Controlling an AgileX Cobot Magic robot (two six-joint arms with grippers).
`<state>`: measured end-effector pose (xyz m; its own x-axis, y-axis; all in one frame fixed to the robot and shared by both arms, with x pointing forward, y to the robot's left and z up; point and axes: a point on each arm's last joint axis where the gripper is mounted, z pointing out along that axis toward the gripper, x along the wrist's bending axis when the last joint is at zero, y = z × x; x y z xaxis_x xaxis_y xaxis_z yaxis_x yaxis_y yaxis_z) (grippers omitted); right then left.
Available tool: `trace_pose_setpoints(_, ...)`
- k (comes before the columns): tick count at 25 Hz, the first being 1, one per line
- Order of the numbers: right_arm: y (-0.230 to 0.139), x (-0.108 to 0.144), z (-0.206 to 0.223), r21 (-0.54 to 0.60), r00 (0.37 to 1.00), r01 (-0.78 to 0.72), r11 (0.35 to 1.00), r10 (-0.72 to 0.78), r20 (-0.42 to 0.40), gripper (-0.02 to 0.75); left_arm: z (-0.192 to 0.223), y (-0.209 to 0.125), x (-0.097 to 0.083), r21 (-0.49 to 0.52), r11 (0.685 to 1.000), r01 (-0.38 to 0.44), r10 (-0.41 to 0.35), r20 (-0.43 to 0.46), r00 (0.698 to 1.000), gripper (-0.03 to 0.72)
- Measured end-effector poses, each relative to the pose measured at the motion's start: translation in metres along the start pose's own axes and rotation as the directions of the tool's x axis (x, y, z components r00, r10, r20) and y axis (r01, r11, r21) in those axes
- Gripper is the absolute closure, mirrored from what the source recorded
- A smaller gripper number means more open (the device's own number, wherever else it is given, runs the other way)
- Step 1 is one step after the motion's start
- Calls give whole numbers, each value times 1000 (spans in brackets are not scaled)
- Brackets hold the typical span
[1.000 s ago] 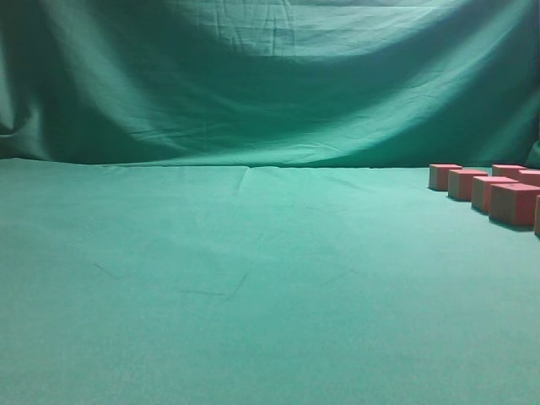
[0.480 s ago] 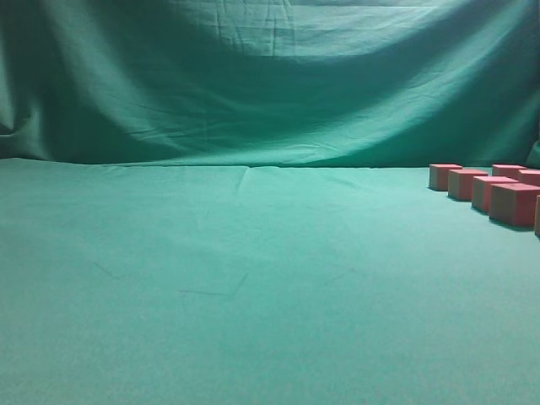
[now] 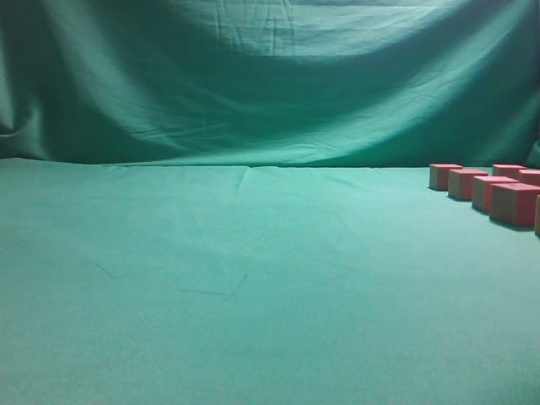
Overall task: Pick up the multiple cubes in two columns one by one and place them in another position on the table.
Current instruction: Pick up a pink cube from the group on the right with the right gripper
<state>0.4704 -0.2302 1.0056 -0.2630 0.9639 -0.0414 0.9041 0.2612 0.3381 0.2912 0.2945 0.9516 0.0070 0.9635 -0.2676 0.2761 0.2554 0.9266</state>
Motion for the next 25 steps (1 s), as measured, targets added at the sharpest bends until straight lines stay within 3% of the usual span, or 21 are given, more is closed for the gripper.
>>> trace_pose_setpoints(2,4,0,11,14,1000,0,1000,0,3,738,0,0,0,0,1000,0,0,0,1000,688)
trace_pose_setpoints(5,8,1,28,35,1000,3,999,-3,3,597,0,0,0,0,1000,0,0,0,1000,688)
trace_pose_setpoints(10,11,4,46,47,1000,7,999,-7,-2,276,0,0,0,0,1000,0,0,0,1000,688)
trace_pose_setpoints(12,13,4,50,42,1000,7,999,-7,-3,208,0,0,0,0,1000,0,0,0,1000,688)
trace_pose_setpoints(25,18,6,83,46,1000,24,999,-24,-5,256,0,0,0,0,1000,0,0,0,1000,688)
